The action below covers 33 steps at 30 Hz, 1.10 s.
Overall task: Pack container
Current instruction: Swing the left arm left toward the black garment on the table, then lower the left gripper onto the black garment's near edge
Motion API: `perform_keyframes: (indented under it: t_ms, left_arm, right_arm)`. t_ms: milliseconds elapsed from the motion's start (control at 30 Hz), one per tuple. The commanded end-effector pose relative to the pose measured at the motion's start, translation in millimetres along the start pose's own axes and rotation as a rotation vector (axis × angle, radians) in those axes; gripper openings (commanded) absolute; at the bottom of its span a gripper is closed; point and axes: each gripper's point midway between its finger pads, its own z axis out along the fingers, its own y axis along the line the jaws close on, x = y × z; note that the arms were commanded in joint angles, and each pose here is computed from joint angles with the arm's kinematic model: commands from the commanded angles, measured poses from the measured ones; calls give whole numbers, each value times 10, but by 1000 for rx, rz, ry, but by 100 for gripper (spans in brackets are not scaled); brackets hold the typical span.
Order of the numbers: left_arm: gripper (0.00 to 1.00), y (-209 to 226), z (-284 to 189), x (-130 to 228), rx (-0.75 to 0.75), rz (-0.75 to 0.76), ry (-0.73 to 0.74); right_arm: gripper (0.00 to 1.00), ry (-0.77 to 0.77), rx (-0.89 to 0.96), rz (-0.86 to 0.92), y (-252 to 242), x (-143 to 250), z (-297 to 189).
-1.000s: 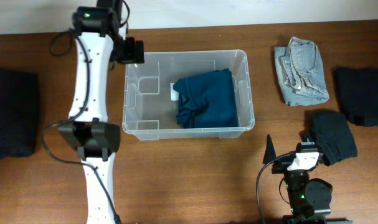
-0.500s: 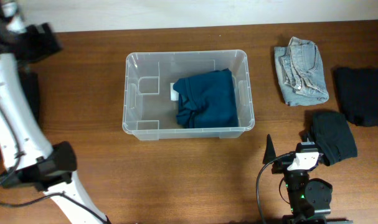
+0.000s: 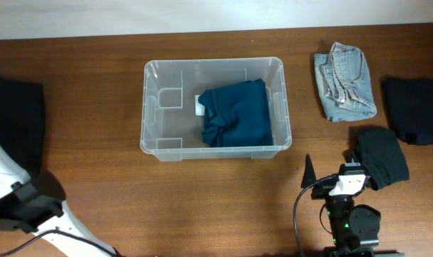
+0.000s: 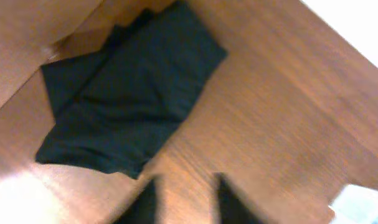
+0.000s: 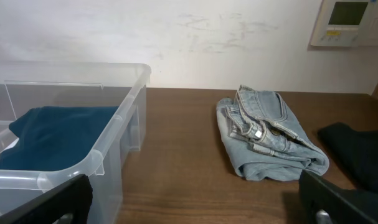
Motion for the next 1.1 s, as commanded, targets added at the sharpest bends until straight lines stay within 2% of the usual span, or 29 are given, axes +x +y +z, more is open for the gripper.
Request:
perform_keyframes:
  t_ms: [0, 33, 233, 533, 867, 1067]
  left_arm:
    - [4, 199, 116, 4, -43, -19, 17]
    - [1, 215, 171, -1, -45, -22, 20]
    - [0, 258, 488, -6, -68, -24, 34]
    - [0, 715, 1106, 210, -266, -33, 97]
    - [1, 1263, 1576, 452, -314, -120, 134]
    - [1, 1423, 1748, 481, -313, -58, 122]
  right_arm:
    - [98, 2, -8, 0, 19, 19, -2]
    - [98, 2, -8, 0, 19, 19, -2]
    - [98, 2, -8, 0, 19, 19, -2]
    - [98, 2, -8, 0, 19, 19, -2]
    - [98, 2, -8, 0, 19, 19, -2]
    - [98, 2, -8, 0, 19, 19, -2]
